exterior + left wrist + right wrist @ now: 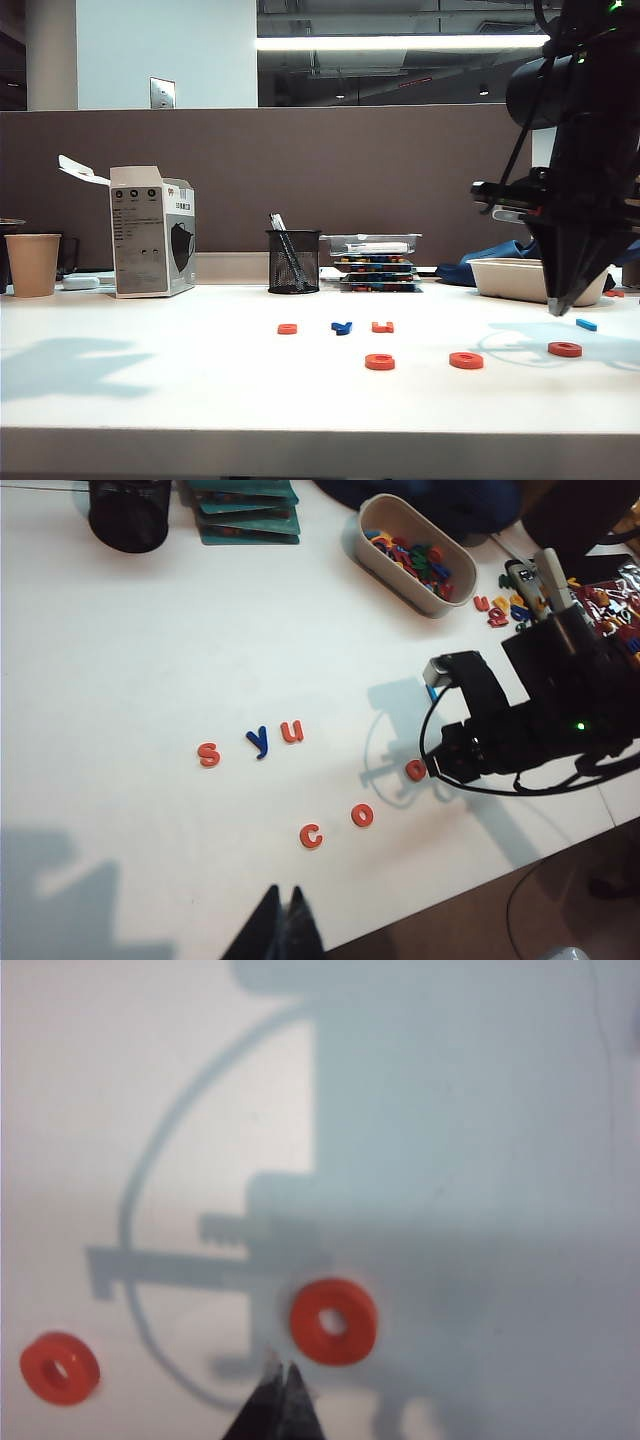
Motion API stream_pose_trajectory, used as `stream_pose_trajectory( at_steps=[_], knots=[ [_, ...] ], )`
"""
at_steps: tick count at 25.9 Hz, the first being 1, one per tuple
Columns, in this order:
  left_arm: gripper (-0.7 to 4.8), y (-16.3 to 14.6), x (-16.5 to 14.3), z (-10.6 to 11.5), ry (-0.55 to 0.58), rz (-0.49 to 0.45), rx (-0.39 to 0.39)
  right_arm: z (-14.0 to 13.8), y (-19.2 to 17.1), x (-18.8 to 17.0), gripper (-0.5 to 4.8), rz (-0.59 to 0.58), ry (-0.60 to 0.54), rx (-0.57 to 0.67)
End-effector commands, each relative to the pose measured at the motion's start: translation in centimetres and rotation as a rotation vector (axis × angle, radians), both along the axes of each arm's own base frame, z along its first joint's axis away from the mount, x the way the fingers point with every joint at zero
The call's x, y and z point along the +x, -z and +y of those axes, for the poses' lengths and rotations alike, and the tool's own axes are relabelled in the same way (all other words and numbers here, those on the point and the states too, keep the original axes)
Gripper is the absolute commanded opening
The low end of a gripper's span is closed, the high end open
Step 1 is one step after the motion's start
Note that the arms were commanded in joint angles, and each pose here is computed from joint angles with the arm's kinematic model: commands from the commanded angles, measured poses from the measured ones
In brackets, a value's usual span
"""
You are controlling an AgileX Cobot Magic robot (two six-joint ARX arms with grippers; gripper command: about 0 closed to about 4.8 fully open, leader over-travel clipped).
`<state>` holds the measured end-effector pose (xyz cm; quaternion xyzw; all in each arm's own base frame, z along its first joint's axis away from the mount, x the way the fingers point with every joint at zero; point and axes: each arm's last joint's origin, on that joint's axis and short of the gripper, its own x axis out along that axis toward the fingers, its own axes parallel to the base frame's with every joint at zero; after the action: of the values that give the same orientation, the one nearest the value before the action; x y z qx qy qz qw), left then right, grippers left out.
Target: Select the appropriate letters from the row of letter magnets placed on the table to arrange into the word "cool".
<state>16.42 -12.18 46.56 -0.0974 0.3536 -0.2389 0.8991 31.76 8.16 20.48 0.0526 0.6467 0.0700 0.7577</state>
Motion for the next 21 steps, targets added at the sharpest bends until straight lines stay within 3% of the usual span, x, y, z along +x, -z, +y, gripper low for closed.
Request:
stream_pose_trajectory(
  at_steps=[1, 12, 21],
  knots=[
    [-0.04, -0.2, -0.1, 0.1, 0.005, -0.006, -0.005, -0.1, -0.1, 0.3, -0.06, -0.026, 0.013, 0.007],
    [-0.04, -0.1, -0.1, 0.1, 0.005, -0.004, -0.003, -0.2, 3.2, 1.1, -0.06, 0.083, 0.022, -0.02],
    [-0.04, -0.1, -0.1, 0.1, 0.005, -0.004, -0.003, -0.6, 3.6, 0.9, -0.06, 0.128, 0.023, -0.053]
  ],
)
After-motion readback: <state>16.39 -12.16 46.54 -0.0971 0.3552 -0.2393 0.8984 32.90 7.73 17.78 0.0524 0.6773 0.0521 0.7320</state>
